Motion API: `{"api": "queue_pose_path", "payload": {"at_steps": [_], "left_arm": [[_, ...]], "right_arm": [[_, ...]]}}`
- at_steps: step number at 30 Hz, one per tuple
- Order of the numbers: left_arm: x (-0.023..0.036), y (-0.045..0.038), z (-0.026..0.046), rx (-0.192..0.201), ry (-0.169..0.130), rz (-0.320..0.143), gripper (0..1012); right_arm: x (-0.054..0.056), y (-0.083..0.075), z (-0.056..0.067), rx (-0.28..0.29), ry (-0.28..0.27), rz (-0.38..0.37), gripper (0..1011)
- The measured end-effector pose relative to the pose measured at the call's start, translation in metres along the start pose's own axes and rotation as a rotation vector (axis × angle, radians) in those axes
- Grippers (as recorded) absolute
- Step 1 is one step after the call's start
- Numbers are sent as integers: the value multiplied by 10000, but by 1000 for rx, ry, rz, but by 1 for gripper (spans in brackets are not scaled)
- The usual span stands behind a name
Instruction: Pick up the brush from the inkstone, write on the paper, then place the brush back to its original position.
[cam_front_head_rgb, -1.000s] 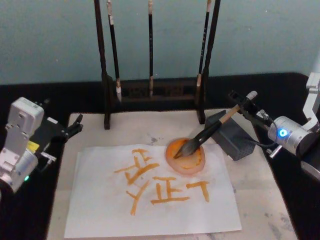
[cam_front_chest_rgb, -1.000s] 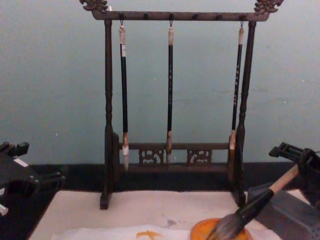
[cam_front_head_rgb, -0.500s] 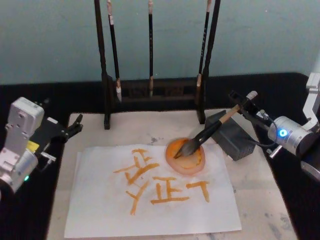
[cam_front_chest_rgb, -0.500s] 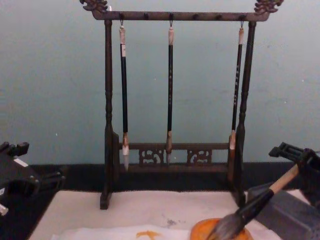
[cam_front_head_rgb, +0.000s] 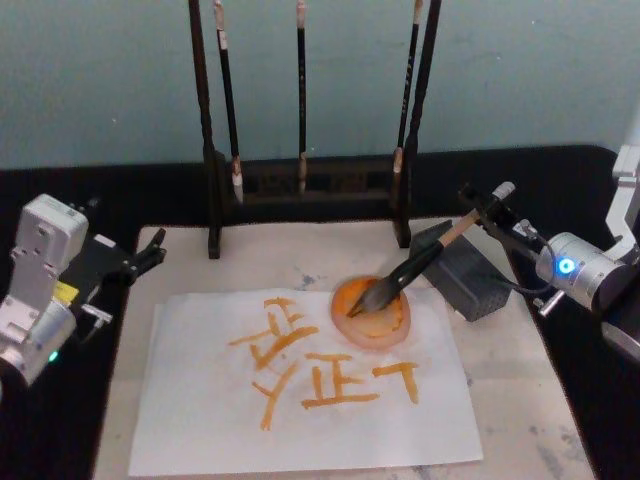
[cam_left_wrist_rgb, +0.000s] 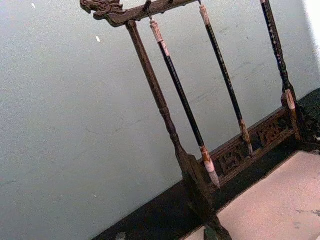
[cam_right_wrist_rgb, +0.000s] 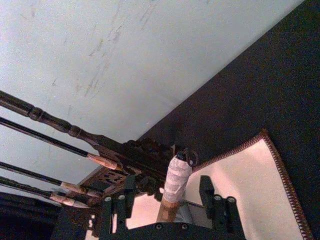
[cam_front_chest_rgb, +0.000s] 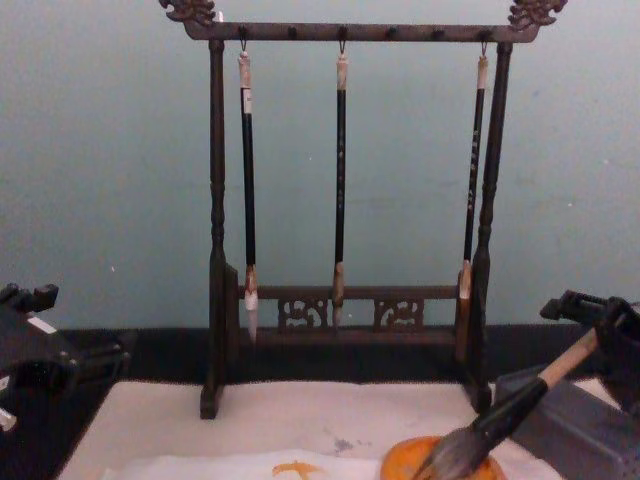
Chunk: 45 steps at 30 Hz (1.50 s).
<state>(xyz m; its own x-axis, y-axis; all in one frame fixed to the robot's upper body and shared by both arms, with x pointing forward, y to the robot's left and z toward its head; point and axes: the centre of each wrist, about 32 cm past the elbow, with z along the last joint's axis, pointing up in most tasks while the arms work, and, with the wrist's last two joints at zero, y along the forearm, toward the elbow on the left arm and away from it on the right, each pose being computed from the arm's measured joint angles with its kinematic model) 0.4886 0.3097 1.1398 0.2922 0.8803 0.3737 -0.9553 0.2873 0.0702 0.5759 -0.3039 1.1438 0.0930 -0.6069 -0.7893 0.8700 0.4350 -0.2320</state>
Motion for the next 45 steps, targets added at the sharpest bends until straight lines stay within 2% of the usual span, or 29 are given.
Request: {"api": "queue_pose_path", "payload": {"at_steps": [1,5,8,9,13,16,17,21,45], "left_arm": [[0,0,0,0,0,0,1010],[0,0,0,0,0,0,1010],[0,0,0,0,0,0,1010],[0,0,0,0,0,0,1009],[0,0,0,0,0,0,1010],[0,0,0,0,0,0,1010],[0,0,0,0,0,0,1010],[0,0,0,0,0,0,1010],[0,0,0,0,0,0,1010]], "right_arm": [[0,0,0,0,0,0,809],[0,0,0,0,0,0,714],[0,0,0,0,0,0,618],[0,0,0,0,0,0,559],[0,0,0,0,0,0,428],[0,0,0,0,0,0,367],[0,0,0,0,0,0,303],[-1,0,0,0,0,0,188],[-4,-3,3,5,-1,6,169]]}}
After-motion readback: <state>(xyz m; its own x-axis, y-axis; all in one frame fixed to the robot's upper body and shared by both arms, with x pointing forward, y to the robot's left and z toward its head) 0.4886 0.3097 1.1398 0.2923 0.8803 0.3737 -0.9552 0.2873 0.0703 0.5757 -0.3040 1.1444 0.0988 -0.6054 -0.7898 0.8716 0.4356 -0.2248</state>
